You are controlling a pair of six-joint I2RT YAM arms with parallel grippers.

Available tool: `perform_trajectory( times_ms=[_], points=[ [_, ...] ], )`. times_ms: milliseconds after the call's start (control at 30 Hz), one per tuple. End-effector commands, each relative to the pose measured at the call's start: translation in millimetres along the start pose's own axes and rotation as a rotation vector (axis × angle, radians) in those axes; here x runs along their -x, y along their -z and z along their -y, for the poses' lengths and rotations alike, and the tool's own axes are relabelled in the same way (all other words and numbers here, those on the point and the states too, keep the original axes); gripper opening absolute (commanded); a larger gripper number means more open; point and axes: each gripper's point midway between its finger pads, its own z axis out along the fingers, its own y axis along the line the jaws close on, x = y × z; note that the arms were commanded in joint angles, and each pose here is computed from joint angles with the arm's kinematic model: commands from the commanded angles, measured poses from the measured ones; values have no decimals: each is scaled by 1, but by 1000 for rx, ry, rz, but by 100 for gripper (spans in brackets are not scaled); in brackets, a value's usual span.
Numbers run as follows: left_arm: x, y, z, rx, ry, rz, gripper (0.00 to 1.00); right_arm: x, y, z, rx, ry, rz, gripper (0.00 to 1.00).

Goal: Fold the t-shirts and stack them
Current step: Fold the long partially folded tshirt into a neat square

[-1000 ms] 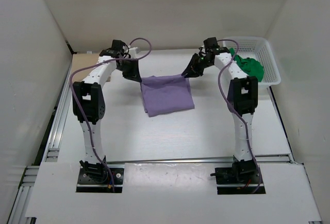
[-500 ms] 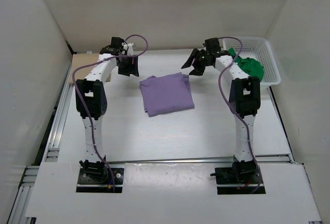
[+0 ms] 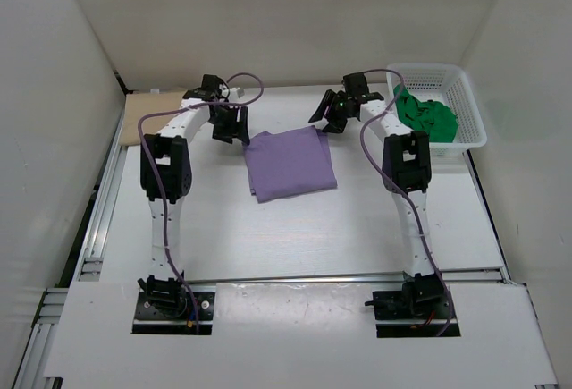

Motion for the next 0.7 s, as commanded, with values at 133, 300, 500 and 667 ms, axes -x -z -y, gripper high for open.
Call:
perform_trajectory(
  times_ms=[133, 300, 500, 667],
  points=[
    [13, -7, 16, -81, -30, 33, 68, 9, -6, -38, 120, 60, 47, 60],
    [16, -14, 19, -111, -31, 34, 51, -3, -8, -37, 119, 84, 20, 52],
    [16, -12, 33, -191, -32, 33, 24, -12, -6, -28, 87, 80, 1, 43],
    [18, -8, 34, -191, -36, 41, 10, -16, -5, -27, 76, 23, -16, 29]
  ],
)
